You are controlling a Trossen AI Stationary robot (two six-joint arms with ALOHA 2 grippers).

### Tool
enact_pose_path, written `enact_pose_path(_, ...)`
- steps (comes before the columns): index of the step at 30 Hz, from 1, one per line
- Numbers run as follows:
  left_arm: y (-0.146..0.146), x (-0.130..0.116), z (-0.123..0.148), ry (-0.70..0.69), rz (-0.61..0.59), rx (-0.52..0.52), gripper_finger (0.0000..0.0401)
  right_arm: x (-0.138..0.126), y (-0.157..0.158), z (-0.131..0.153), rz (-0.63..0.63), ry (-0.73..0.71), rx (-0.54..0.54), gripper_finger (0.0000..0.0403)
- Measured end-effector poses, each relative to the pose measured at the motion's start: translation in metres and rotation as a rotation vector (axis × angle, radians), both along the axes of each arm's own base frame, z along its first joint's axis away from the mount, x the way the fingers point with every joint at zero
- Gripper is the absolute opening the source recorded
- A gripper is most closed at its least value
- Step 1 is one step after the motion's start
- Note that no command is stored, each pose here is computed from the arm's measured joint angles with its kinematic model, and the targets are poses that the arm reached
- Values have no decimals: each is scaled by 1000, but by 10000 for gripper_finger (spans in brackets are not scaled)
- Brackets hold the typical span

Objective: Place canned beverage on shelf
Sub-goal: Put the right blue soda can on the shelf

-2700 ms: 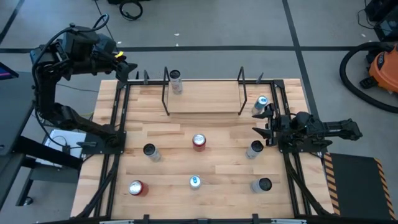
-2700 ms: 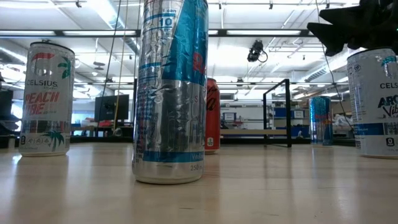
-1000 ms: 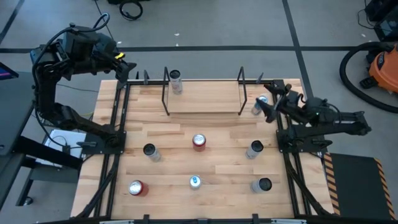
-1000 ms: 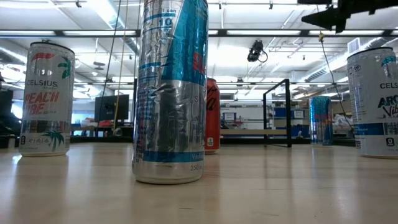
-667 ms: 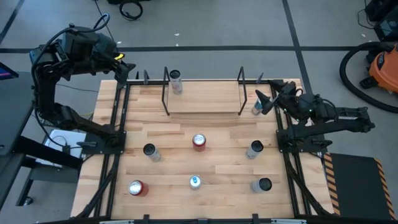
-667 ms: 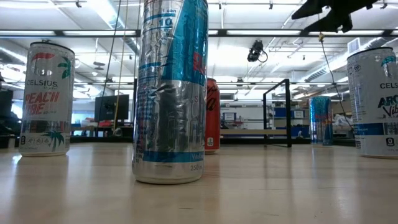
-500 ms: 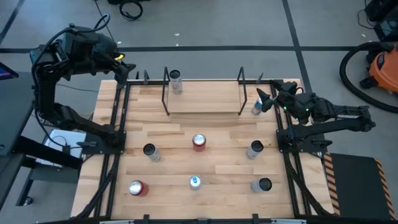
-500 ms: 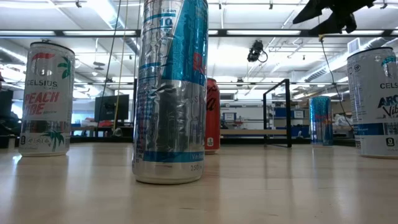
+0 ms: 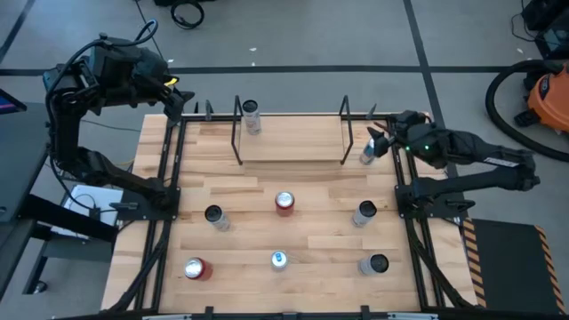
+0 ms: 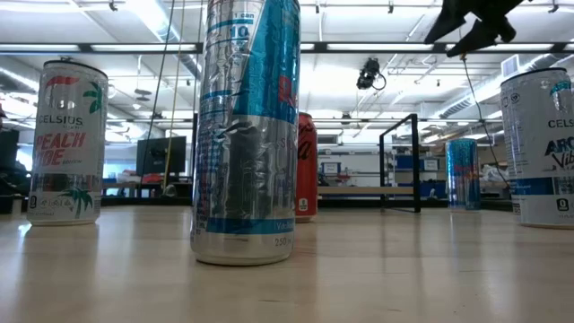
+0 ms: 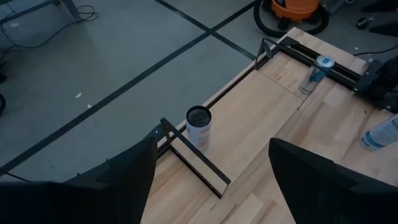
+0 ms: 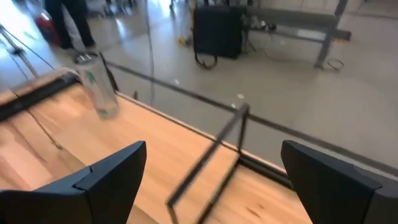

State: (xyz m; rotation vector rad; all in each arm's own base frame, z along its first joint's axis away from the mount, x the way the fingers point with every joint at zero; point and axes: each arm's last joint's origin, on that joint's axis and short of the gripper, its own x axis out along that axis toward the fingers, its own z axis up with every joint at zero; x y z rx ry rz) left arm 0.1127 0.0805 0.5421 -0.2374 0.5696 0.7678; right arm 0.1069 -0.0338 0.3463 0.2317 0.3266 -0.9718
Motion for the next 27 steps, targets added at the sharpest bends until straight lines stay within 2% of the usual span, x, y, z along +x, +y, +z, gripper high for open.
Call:
enact_pose_path(4,0,0,0,0,0,0,311,-4,-5,2,12,107,94,384)
enact_pose_path(8,0,0,0,1,0,0,311,-6,-12,-2,-94,122,201,384)
enact_pose_path(11,0,0,0,2,-1,0,311,-4,-17,-7,-115,151,266,384)
enact_pose_path(20,0,0,0,3,-1,0,311,15,-33,-21,-202,202,391,384)
enact_pose_path(27,0,0,0,2,-1,1,311,30,-45,-38,-257,314,440,384)
